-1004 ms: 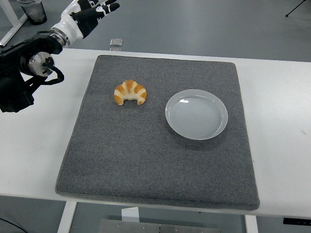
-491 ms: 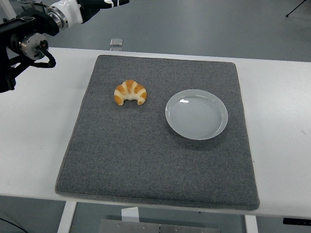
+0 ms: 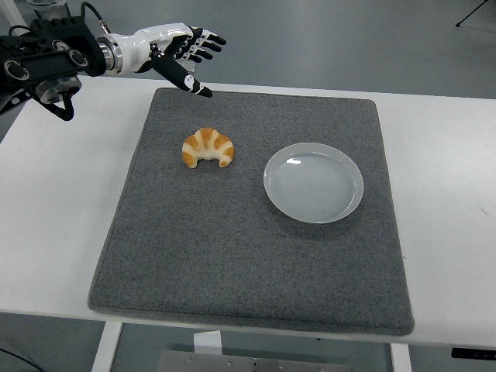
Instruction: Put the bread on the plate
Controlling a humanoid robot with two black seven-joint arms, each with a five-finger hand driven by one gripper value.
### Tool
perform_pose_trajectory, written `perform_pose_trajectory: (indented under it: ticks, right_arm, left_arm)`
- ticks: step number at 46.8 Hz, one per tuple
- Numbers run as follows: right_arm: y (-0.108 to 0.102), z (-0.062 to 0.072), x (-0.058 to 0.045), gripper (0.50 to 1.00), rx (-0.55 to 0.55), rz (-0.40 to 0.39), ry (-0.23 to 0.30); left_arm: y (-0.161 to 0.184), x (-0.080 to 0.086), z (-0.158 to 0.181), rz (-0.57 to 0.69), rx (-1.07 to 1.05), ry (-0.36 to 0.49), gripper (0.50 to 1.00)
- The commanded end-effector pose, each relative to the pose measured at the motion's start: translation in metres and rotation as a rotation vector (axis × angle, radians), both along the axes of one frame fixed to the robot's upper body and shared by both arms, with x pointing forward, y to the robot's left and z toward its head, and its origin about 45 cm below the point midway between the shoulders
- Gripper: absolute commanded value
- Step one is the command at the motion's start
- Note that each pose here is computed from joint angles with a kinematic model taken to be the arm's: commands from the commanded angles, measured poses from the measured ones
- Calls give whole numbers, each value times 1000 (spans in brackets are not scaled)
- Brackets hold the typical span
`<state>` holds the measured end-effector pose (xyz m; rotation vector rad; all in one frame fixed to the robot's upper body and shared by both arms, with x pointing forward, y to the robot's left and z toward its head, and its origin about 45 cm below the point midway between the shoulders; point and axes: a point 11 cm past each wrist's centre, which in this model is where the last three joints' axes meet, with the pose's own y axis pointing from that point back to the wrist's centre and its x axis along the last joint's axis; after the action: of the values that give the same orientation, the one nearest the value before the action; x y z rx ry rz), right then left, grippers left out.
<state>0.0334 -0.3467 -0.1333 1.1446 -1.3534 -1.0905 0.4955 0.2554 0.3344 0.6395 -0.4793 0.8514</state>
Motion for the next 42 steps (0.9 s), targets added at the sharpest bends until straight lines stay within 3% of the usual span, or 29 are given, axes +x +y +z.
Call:
perform_pose_trajectory:
  ticks: [1, 11, 17, 30, 42]
  right_arm:
    - [0, 0, 0, 952, -1, 0, 0]
    - [0, 0, 1, 952, -1, 0, -1]
    - [0, 0, 1, 952, 1, 0, -2]
    - [0, 0, 1, 952, -1, 5, 0]
    - [0, 0, 1, 952, -1, 6, 0]
  left_arm:
    - [-3, -3, -2, -41, 87, -46, 977]
    - [-17, -25, 9, -129, 120, -103, 977]
    - [-26, -40, -2, -150, 120, -118, 977]
    - [-15, -49, -47, -101, 177, -177, 977]
    - [-4, -56, -82, -72, 200, -153, 977]
